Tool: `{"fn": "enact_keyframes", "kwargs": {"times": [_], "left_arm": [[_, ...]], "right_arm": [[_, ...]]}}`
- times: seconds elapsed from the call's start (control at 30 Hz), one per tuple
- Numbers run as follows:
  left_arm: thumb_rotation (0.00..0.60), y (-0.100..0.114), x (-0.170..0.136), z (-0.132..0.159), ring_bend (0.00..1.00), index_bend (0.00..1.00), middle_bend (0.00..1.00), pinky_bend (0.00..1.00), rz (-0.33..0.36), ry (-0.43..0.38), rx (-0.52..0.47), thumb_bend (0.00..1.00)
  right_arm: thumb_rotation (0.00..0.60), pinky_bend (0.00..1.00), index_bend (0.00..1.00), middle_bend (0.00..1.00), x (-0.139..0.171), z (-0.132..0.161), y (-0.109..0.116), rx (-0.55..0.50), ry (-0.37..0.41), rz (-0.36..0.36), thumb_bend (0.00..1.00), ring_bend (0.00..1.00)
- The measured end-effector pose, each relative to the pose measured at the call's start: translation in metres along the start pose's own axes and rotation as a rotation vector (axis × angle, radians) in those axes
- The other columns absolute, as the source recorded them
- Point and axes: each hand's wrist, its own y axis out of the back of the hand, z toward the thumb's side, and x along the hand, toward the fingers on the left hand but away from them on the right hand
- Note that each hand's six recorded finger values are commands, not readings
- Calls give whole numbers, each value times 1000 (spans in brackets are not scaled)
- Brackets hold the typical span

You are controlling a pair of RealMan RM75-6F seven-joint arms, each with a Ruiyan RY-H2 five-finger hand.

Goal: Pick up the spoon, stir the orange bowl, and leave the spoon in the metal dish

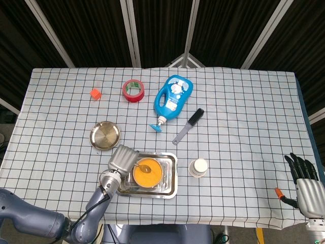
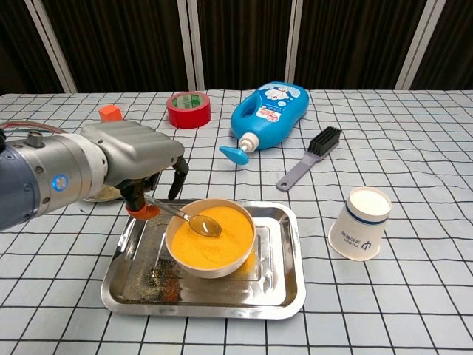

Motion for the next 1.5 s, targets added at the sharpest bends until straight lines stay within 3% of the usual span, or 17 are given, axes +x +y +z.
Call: {"fn": "enact_keyframes", "kwargs": {"times": [1.5], "left_arm": [[600, -6, 7, 12, 1000, 488, 1000, 1000, -10, 5, -5, 532]], "right_arm": [[600, 0, 0, 0, 0, -1, 1, -9, -6, 2, 312, 0]]}}
